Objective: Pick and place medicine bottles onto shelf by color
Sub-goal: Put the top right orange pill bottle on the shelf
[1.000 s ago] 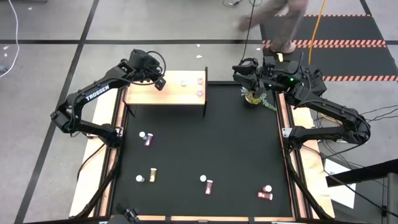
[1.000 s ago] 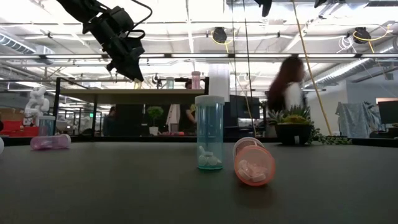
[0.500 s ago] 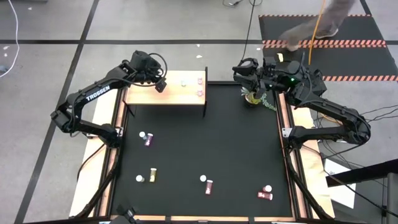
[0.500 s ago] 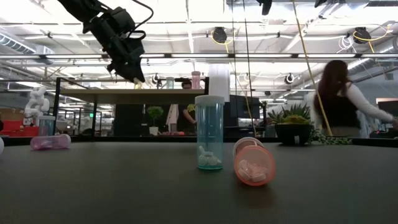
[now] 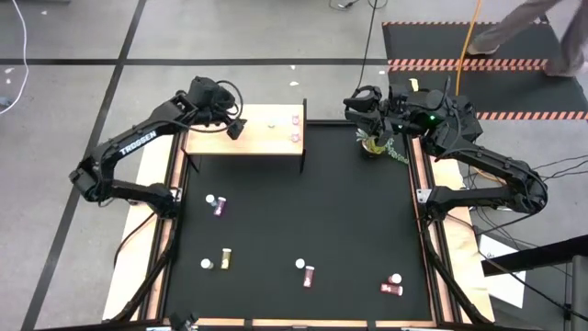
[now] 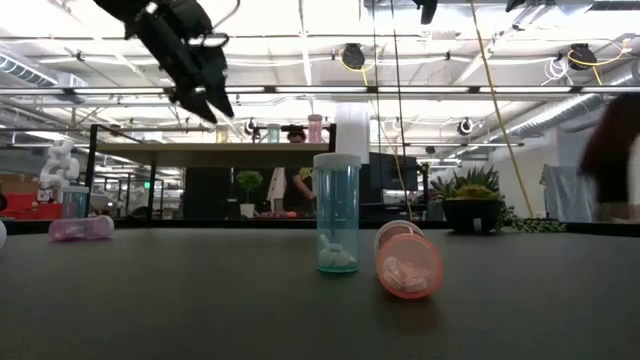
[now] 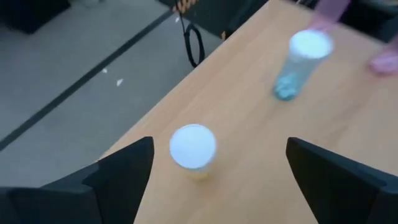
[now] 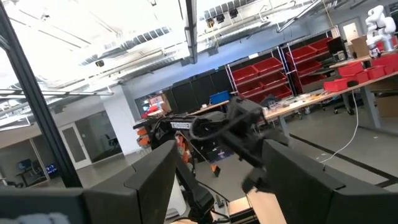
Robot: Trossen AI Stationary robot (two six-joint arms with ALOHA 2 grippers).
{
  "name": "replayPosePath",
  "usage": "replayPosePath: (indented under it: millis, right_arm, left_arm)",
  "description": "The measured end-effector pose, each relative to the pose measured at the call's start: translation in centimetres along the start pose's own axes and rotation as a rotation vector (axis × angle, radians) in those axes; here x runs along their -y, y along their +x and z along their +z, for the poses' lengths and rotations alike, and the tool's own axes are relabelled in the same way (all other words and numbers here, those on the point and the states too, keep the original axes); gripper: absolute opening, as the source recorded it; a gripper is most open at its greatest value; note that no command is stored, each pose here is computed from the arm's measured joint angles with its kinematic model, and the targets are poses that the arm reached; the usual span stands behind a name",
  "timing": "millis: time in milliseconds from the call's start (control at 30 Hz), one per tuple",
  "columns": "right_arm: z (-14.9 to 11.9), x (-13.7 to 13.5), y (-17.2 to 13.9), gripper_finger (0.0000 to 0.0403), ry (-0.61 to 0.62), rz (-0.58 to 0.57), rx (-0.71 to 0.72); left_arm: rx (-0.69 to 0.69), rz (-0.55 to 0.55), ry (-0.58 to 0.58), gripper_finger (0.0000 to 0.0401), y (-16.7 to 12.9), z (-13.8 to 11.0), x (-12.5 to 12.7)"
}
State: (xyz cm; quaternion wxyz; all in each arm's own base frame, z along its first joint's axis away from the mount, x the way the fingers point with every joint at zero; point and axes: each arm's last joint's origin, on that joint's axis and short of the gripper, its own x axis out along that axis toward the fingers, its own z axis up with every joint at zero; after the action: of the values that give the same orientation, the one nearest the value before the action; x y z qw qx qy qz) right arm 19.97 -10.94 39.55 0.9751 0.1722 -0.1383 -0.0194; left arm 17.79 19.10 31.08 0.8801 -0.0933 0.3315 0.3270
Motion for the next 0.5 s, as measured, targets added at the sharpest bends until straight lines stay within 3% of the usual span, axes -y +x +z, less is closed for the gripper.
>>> replayPosePath:
  millis: [300,500]
  right_arm:
    - [0.0,0.1,0.0,0.0235,-0.007,-0.023,0.012]
    - [-0.2,0.2,0.0,0.0235,0.013,-0.062,-0.002]
  left_arm:
    - [0.153,-0.047,0.044,0.036,-8.9,2.0,2.0]
    - [0.173,-0.103,0.033,0.036,-13.2,3.4,4.1]
